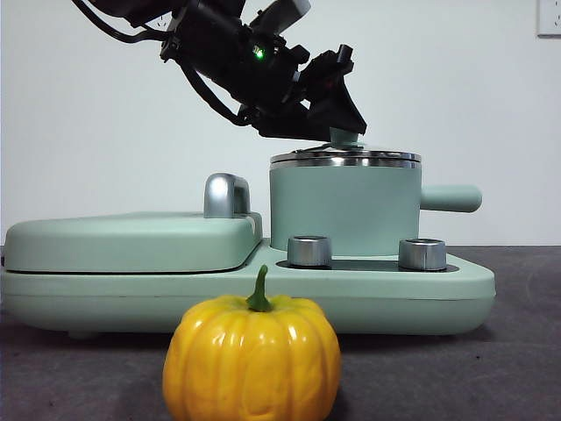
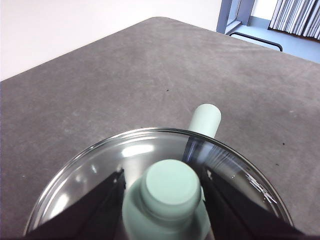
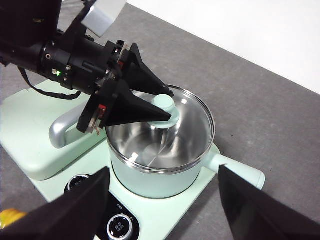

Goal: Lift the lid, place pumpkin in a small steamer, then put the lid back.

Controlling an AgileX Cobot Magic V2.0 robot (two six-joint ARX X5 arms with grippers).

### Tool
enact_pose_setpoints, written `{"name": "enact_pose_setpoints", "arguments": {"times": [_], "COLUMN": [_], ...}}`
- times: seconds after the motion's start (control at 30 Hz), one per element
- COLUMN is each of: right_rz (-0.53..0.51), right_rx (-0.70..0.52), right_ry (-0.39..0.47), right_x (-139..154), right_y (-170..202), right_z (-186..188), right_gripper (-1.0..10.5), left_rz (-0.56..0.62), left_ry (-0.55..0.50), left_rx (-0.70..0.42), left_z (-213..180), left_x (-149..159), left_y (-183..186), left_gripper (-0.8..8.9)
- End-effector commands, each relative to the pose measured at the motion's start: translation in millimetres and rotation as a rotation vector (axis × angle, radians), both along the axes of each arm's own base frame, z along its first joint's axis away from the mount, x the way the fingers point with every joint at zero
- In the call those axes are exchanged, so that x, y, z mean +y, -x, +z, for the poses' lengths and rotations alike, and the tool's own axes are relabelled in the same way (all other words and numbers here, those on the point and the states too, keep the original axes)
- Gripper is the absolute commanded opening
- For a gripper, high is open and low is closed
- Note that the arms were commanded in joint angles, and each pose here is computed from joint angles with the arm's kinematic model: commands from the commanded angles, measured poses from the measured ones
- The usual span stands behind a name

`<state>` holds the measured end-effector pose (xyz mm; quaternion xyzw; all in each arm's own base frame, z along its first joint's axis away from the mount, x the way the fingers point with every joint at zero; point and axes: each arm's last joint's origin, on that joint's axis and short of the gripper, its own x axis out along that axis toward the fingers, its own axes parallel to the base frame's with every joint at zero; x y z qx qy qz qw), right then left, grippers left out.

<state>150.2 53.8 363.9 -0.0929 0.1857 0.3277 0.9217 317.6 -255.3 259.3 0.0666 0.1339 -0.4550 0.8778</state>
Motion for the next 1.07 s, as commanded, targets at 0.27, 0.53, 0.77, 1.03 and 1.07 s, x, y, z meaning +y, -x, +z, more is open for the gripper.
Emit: {"name": "enact_pose_setpoints", "arguments": {"times": [0.27,0.53,0.77,1.03,1.07], "right_rz": [0.004,-0.017,-0.016,-0.015,-0.015], "right_rx": [-0.02,-0.026,-0.027,-0.028,-0.028], "right_ry": [-0.012,0.001,0.003,0.005,0.005], "right_x": [1,0,0,0,0], "right_y": [-1,-1,-1,-1,-1], "right_z": [7,7,7,7,7], "right_gripper": [3.4,3.4,3.4,3.4,3.4], "left_rz": [-0.015,-0.013,-0.013,0.011,0.014], "left_ry": [-0.003,0.014,0.062,0.124,0.128], "left_rx": [-0.013,-0.034,-0.096,-0.172,-0.176], "left_z": [0,5,28,66,72], "left_x": [-8,-7,-2,11,14], "left_y": [-1,-1,6,21,24], "left_gripper": [0.06,0.07,0.07,0.07,0.07]}}
